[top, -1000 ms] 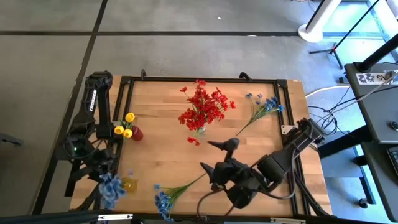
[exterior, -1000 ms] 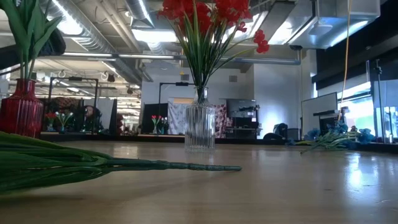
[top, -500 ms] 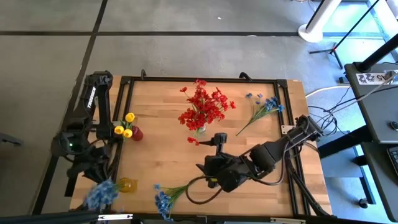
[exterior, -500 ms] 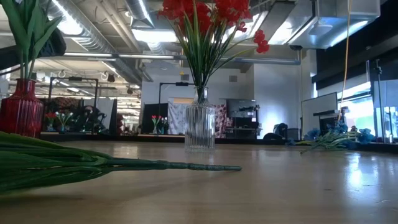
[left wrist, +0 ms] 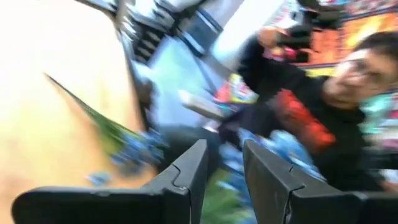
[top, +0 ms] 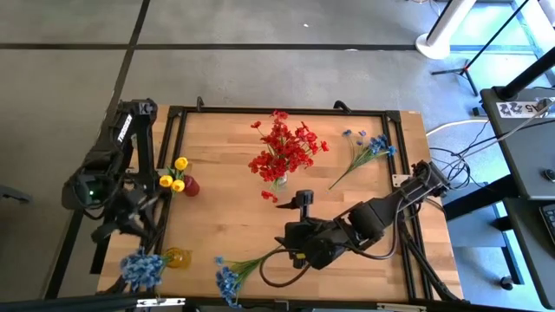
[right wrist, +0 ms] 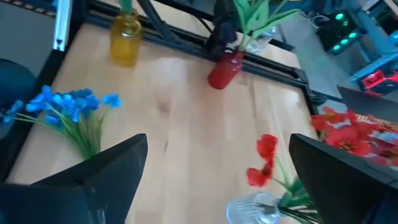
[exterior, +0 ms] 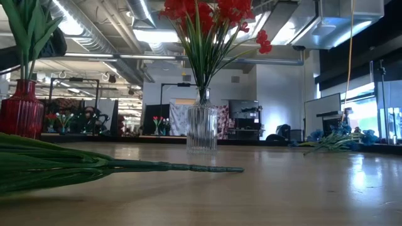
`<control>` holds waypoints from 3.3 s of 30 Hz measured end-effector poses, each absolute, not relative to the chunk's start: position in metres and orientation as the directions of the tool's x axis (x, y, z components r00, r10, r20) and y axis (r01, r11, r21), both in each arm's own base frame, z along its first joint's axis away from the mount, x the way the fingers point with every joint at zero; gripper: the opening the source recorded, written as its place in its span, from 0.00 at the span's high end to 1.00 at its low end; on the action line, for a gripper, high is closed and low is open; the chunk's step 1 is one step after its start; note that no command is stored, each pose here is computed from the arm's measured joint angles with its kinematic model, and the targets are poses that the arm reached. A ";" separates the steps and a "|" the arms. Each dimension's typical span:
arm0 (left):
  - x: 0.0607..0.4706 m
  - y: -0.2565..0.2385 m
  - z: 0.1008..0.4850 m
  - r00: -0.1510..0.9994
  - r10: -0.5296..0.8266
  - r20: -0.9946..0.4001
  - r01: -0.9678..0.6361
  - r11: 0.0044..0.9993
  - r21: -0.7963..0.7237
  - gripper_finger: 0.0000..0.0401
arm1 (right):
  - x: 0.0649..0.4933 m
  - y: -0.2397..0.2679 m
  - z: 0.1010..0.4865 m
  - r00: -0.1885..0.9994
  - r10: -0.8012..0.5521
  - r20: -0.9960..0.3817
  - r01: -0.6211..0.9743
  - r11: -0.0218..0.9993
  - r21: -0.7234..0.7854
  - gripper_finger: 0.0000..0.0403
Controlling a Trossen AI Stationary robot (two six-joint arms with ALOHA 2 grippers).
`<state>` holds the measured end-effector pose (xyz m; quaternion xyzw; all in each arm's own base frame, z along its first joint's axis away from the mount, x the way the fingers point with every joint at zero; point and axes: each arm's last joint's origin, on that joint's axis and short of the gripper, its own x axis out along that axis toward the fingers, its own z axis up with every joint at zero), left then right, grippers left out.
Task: Sort flowers into vase by color
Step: Put the bottom blue flower into the yellow vase
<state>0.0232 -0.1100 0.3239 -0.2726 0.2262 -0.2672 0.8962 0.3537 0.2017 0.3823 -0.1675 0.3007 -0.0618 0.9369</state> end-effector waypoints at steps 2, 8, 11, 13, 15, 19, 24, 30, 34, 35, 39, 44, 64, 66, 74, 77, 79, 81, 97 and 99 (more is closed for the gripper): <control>0.025 -0.103 0.326 0.809 -0.524 -0.267 0.335 0.784 -0.522 0.75 | 0.357 0.204 0.378 0.810 -0.205 -0.549 0.003 0.938 -0.346 0.03; 0.030 -0.092 0.331 0.957 -0.248 -0.148 0.195 0.933 -0.303 0.75 | 0.376 0.219 0.346 0.775 -0.128 -0.619 -0.108 0.938 -0.329 0.03; 0.032 -0.094 0.332 0.966 -0.219 -0.140 0.175 0.946 -0.274 0.75 | 0.389 0.229 0.324 0.751 -0.077 -0.656 -0.177 0.933 -0.313 0.03; 0.033 -0.097 0.333 0.964 -0.223 -0.143 0.181 0.949 -0.258 0.75 | 0.397 0.235 0.310 0.743 -0.053 -0.667 -0.211 0.928 -0.308 0.03; 0.034 -0.101 0.335 0.948 -0.277 -0.157 0.229 0.936 -0.267 0.75 | 0.401 0.238 0.301 0.732 -0.044 -0.680 -0.233 0.922 -0.311 0.03; 0.032 -0.108 0.339 0.883 -0.433 -0.182 0.353 0.867 -0.351 0.75 | 0.402 0.239 0.299 0.730 -0.028 -0.683 -0.243 0.923 -0.297 0.03; 0.031 -0.116 0.353 0.839 -0.534 -0.106 0.478 0.815 -0.327 0.75 | 0.403 0.240 0.300 0.738 -0.022 -0.674 -0.241 0.925 -0.294 0.03; 0.033 -0.133 0.378 0.750 -0.655 0.089 0.661 0.743 -0.105 0.75 | 0.423 0.240 0.282 0.726 0.108 -0.679 -0.330 0.921 -0.205 0.03; 0.048 -0.144 0.377 0.743 -0.662 0.103 0.665 0.747 0.007 0.77 | 0.437 0.239 0.268 0.724 0.171 -0.668 -0.375 0.910 -0.174 0.03; 0.054 -0.148 0.374 0.754 -0.650 0.091 0.652 0.758 0.014 0.78 | 0.440 0.239 0.266 0.727 0.178 -0.663 -0.381 0.908 -0.175 0.03; 0.097 -0.165 0.356 0.844 -0.537 -0.003 0.537 0.843 0.040 0.82 | 0.440 0.239 0.265 0.719 0.188 -0.669 -0.393 0.904 -0.168 0.03; 0.143 -0.161 0.344 0.863 -0.503 -0.043 0.505 0.862 0.049 0.88 | 0.442 0.242 0.265 0.726 0.218 -0.652 -0.407 0.901 -0.151 0.03; 0.148 -0.162 0.350 0.866 -0.499 0.033 0.500 0.865 -0.039 0.94 | 0.465 0.245 0.145 0.529 0.175 -0.830 -0.369 0.929 -0.039 0.03; 0.148 -0.167 0.348 0.858 -0.513 0.033 0.514 0.857 -0.039 0.94 | 0.465 0.245 0.136 0.514 0.172 -0.840 -0.334 0.943 -0.011 0.05; 0.155 -0.184 0.340 0.848 -0.529 0.031 0.530 0.847 -0.036 0.94 | 0.466 0.247 0.128 0.500 0.169 -0.849 -0.246 0.968 0.047 0.36; 0.157 -0.186 0.339 0.854 -0.520 0.038 0.521 0.853 -0.039 0.94 | 0.467 0.246 0.127 0.508 0.169 -0.845 -0.243 0.969 0.047 0.52; 0.158 -0.188 0.338 0.860 -0.510 0.039 0.511 0.859 -0.041 0.94 | 0.468 0.247 0.127 0.522 0.168 -0.836 -0.240 0.970 0.045 0.62; 0.156 -0.190 0.338 0.856 -0.516 0.041 0.517 0.855 -0.042 0.94 | 0.469 0.247 0.127 0.534 0.170 -0.828 -0.239 0.970 0.045 0.73; 0.131 -0.205 0.342 0.801 -0.594 0.073 0.593 0.804 0.036 0.94 | 0.416 0.293 0.255 0.749 0.200 -0.632 -0.337 0.936 -0.103 0.97; 0.133 -0.205 0.341 0.809 -0.584 0.069 0.584 0.811 0.031 0.94 | 0.406 0.303 0.275 0.803 0.213 -0.557 -0.343 0.929 -0.139 0.96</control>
